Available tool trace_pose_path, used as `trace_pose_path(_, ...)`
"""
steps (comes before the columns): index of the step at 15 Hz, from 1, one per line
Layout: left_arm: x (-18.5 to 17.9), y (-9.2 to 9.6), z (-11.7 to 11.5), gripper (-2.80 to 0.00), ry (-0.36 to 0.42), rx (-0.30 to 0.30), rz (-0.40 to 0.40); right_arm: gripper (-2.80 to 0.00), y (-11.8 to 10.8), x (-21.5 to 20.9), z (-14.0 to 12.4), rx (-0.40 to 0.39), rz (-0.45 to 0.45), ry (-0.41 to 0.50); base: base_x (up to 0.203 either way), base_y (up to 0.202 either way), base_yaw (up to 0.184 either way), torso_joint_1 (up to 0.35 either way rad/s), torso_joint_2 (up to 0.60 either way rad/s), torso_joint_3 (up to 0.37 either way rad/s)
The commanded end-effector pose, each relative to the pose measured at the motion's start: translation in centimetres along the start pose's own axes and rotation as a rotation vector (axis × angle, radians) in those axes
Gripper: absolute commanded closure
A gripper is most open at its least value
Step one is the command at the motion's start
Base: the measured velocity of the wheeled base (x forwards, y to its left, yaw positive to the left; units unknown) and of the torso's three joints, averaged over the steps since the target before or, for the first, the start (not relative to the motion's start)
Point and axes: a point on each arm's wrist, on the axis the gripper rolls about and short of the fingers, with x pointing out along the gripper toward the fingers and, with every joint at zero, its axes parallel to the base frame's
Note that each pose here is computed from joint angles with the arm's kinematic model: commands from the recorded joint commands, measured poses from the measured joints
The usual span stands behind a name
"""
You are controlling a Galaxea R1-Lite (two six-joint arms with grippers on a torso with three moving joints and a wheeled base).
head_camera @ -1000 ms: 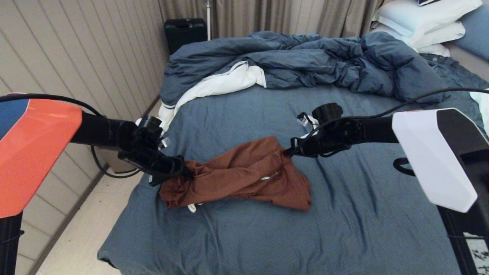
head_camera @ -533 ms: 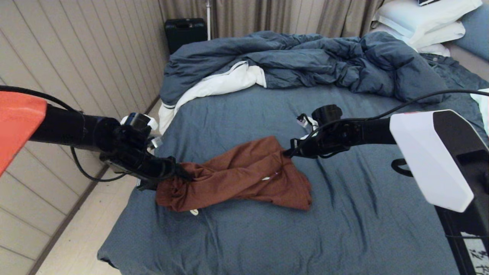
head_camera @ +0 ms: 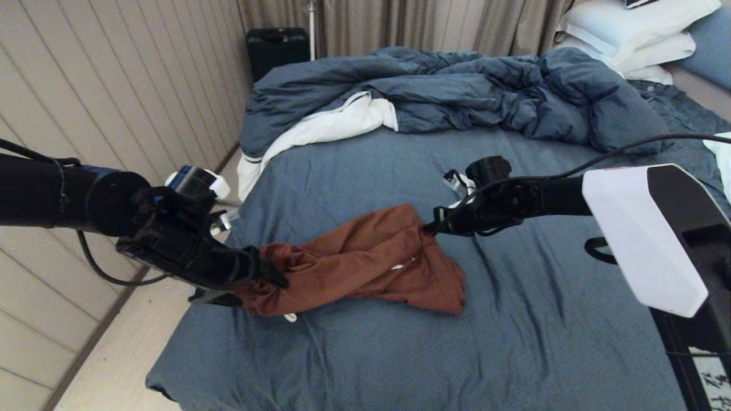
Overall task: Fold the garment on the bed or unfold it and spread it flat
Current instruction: Fold the brown shorts
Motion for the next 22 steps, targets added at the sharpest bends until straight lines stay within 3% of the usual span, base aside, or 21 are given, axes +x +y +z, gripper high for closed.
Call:
trace_pose_path(1, 2.6, -1.5, -1.3, -2.8, 0.093, 0.032, 0.006, 0.0, 0.0, 0.0, 0.0, 0.001, 0.003, 0.003, 0.0, 0.0, 0.0, 0.0, 0.0, 0.0)
trace_pose_path(4, 4.8, -3.1, -2.3, -2.8, 0.148, 0.065, 0.02, 0.0, 0.0, 0.0, 0.0, 0.003, 0.003, 0.004, 0.0, 0.0, 0.0, 0.0, 0.0, 0.0)
trace_pose_path(11, 9.5, -2.8, -0.7, -2.8, 0.126, 0.064, 0.102, 0.0, 0.0, 0.0, -0.1, 0.003, 0.003, 0.004, 0.0, 0.0, 0.0, 0.0, 0.0, 0.0)
trace_pose_path(17, 8.8, -0.8, 3.1, -2.8, 0.004, -0.064, 0.132, 0.0, 0.1, -0.1, 0.0, 0.004, 0.003, 0.005, 0.0, 0.0, 0.0, 0.0, 0.0, 0.0)
trace_pose_path(22, 9.1, -0.6, 3.8, -2.8, -0.022, -0.126, 0.124, 0.0, 0.1, -0.1, 0.0, 0.006, 0.003, 0.005, 0.0, 0.0, 0.0, 0.0, 0.0, 0.0)
